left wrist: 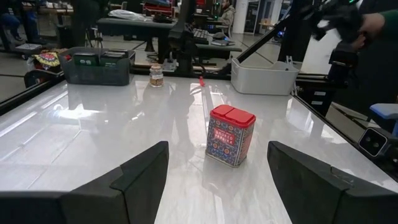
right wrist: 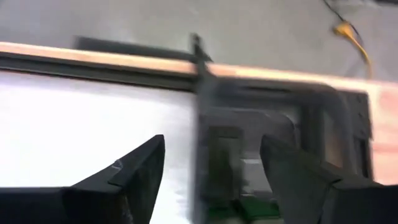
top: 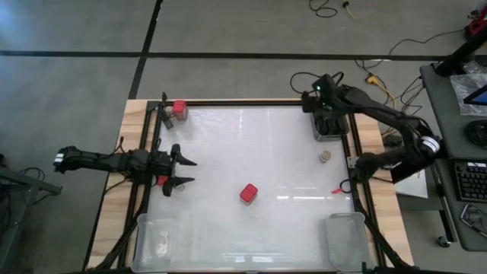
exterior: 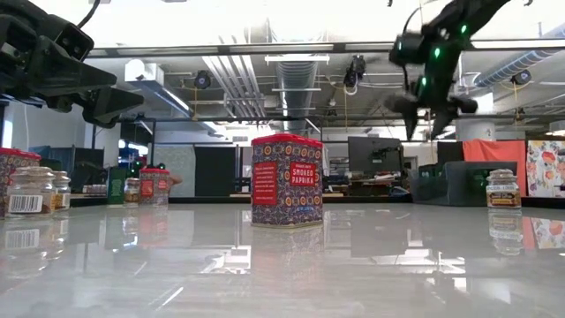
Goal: Sort spices by type
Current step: Put the green seasoning can into the black bin
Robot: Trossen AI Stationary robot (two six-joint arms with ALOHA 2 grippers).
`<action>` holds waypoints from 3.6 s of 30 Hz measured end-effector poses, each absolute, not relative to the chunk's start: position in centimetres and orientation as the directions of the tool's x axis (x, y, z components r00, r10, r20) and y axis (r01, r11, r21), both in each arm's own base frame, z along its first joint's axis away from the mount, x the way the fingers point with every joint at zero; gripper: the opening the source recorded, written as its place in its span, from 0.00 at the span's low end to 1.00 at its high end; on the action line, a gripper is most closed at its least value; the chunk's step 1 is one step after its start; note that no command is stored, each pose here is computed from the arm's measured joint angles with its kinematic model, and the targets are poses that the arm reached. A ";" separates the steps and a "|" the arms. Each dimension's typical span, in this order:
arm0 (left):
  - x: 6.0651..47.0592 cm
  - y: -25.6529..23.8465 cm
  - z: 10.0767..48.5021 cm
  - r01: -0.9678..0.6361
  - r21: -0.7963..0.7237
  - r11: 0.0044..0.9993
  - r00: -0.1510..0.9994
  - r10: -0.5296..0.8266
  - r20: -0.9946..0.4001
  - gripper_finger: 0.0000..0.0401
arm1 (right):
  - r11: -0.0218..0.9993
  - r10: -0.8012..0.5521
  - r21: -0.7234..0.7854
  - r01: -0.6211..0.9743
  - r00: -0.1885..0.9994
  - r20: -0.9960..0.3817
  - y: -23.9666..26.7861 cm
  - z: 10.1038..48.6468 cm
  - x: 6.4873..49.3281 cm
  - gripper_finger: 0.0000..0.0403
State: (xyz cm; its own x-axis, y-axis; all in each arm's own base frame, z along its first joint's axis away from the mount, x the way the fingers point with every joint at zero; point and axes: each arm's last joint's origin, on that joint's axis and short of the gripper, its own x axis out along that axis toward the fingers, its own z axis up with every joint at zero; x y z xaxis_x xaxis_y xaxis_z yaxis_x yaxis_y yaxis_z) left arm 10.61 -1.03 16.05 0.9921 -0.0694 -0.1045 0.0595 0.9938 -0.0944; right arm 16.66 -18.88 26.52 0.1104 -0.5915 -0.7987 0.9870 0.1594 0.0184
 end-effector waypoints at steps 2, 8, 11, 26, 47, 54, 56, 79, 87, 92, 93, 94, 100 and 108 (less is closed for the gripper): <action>10.6 -1.0 16.0 0.060 -0.094 0.994 0.992 -0.070 -0.104 0.64 | 0.254 -0.615 0.040 0.966 0.193 -0.765 -17.0 27.7 17.5 0.67; 10.6 -1.0 16.0 0.060 -0.094 0.994 0.992 -0.070 -0.105 0.64 | 0.611 -0.570 0.089 0.787 0.515 -0.640 -9.6 28.8 21.0 0.71; 10.6 -1.0 16.1 0.059 -0.094 0.994 0.992 -0.069 -0.104 0.64 | 0.778 -0.493 0.088 0.622 0.691 -0.528 -6.0 28.2 22.9 0.72; 10.6 -1.0 18.3 0.093 -0.196 0.976 0.989 -0.069 0.128 0.64 | 0.959 -0.264 -0.188 0.212 0.909 -0.321 0.2 24.8 26.8 0.65; 10.4 0.8 21.1 -0.369 -0.530 0.764 0.773 0.569 0.282 0.64 | 0.992 -0.078 -0.121 0.040 0.940 -0.332 6.5 23.8 26.6 0.63; 9.9 1.7 23.9 -0.794 -0.438 0.422 0.536 0.825 -0.176 0.64 | 0.995 -0.075 -0.076 0.058 0.965 -0.250 8.1 24.9 26.2 0.68; 8.9 2.0 25.2 -0.856 -0.406 0.320 0.442 0.861 -0.253 0.64 | 0.996 -0.070 -0.075 0.054 0.972 -0.223 8.1 25.2 26.2 0.69; 12.3 12.4 27.1 -0.938 -0.221 -0.267 0.009 0.618 -0.786 0.64 | 0.958 -0.117 -0.277 0.071 0.981 -0.153 6.8 25.8 26.9 0.85; 12.3 17.7 23.7 -0.913 -0.080 -0.399 -0.113 0.437 -0.892 0.64 | 0.955 -0.122 -0.291 0.050 0.965 -0.234 6.7 25.0 26.8 0.87; 11.6 20.1 23.0 -0.879 -0.024 -0.477 -0.179 0.377 -0.908 0.64 | 0.955 -0.122 -0.292 0.050 0.964 -0.235 6.7 25.0 26.7 0.87; 11.5 20.5 22.8 -0.875 -0.016 -0.484 -0.190 0.373 -0.908 0.64 | 0.955 -0.122 -0.292 0.050 0.964 -0.234 6.7 25.0 26.8 0.87; 11.5 20.9 22.7 -0.873 -0.004 -0.488 -0.199 0.363 -0.910 0.64 | 0.955 -0.122 -0.293 0.049 0.964 -0.235 6.7 25.0 26.7 0.87; 11.7 21.8 22.4 -0.832 0.009 -0.554 -0.220 0.315 -0.923 0.64 | 0.948 -0.123 -0.316 0.038 0.959 -0.256 6.7 24.8 26.7 0.86; 12.0 22.3 20.7 -0.808 0.067 -0.586 -0.271 0.267 -0.925 0.64 | 0.946 -0.126 -0.324 0.027 0.949 -0.289 6.7 24.5 26.6 0.87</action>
